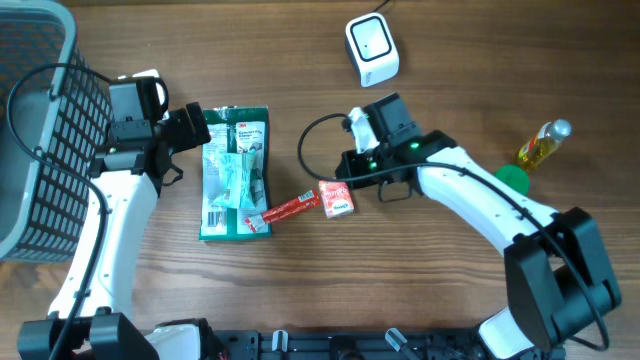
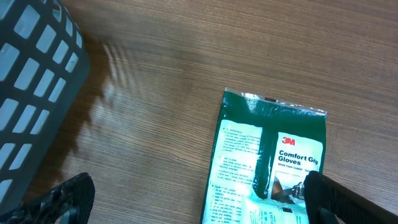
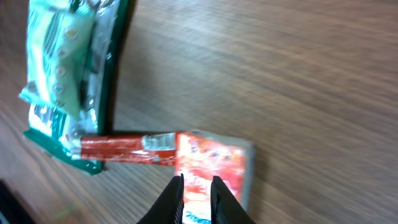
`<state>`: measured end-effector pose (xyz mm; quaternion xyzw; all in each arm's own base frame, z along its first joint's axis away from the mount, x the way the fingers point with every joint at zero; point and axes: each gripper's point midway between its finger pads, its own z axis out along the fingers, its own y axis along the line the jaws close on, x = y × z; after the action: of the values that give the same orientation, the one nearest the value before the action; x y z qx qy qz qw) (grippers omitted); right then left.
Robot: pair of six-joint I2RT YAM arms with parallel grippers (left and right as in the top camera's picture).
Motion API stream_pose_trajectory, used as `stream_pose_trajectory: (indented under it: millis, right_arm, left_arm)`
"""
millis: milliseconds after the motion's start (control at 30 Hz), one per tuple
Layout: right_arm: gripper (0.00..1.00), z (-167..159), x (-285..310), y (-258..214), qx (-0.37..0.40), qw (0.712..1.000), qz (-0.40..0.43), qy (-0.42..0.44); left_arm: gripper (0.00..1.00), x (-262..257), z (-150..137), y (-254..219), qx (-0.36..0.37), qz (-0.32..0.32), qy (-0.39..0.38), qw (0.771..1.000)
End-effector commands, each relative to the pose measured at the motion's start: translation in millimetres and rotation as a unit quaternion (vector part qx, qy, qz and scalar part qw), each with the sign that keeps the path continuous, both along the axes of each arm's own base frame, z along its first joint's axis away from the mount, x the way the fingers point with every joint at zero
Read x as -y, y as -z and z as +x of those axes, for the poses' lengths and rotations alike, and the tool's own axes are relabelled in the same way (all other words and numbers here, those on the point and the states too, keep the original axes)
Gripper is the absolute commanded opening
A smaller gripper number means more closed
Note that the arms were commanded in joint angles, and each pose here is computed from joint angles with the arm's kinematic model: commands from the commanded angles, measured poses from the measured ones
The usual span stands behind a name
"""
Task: Scan the item barcode
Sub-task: 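Reach the right gripper to the red tissue pack and grasp it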
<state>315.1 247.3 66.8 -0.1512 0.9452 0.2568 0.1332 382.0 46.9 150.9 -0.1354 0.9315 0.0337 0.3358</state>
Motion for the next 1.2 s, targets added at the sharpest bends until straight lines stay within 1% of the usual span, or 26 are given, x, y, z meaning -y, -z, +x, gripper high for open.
stream_pose_trajectory:
  millis: [0, 200, 333, 400, 467, 533, 567, 600, 633, 667, 733, 800, 900, 1133, 1167]
  right_arm:
    - [0.20, 1, -6, 17, -0.002, 0.999, -0.033, 0.009]
    - [0.25, -10, -6, 43, -0.040, 0.998, -0.049, 0.007]
    - [0.31, -18, -4, 49, -0.060, 0.997, -0.057, 0.005]
    - [0.31, -18, -4, 48, -0.060, 0.997, -0.056, 0.004]
    - [0.25, -18, -8, 41, -0.058, 0.997, -0.043, -0.004]
    - [0.25, -12, -12, 24, -0.032, 0.999, -0.028, -0.011]
    - [0.27, -6, -16, 9, -0.009, 1.000, -0.017, -0.016]
    - [0.32, -4, -17, 1, 0.002, 1.000, -0.011, -0.016]
    - [0.41, -3, -17, -9, 0.013, 1.000, -0.004, -0.015]
    - [0.45, -3, -17, -12, 0.016, 1.000, -0.004, -0.015]
    - [0.50, -5, -15, -11, 0.013, 1.000, -0.008, -0.014]
    - [0.53, -4, -3, -2, 0.012, 0.999, -0.043, 0.001]
    - [0.53, -5, 5, 7, 0.010, 0.998, -0.065, 0.008]
    - [0.52, -14, 8, 32, -0.024, 0.997, -0.078, 0.005]
    - [0.50, -15, 8, 35, -0.029, 0.996, -0.080, 0.004]
  left_arm:
    - [1.00, -4, 1, -8, 0.009, 0.009, 0.002, 1.000]
    - [1.00, -4, 1, -8, 0.010, 0.009, 0.002, 1.000]
    - [1.00, -4, 1, -8, 0.010, 0.009, 0.002, 1.000]
    - [1.00, -4, 1, -8, 0.010, 0.009, 0.002, 1.000]
    - [1.00, -4, 1, -8, 0.010, 0.009, 0.002, 1.000]
    - [1.00, -4, 1, -8, 0.010, 0.009, 0.002, 1.000]
    - [1.00, -4, 1, -8, 0.010, 0.009, 0.002, 1.000]
    - [1.00, -4, 1, -8, 0.010, 0.009, 0.002, 1.000]
    - [1.00, -4, 1, -8, 0.010, 0.009, 0.002, 1.000]
    - [1.00, -4, 1, -8, 0.009, 0.009, 0.002, 1.000]
    - [1.00, -4, 1, -8, 0.009, 0.009, 0.002, 1.000]
    - [1.00, -4, 1, -8, 0.010, 0.009, 0.002, 1.000]
    - [1.00, -4, 1, -8, 0.010, 0.009, 0.002, 1.000]
    - [1.00, -4, 1, -8, 0.010, 0.009, 0.002, 1.000]
    - [1.00, -4, 1, -8, 0.009, 0.009, 0.002, 1.000]
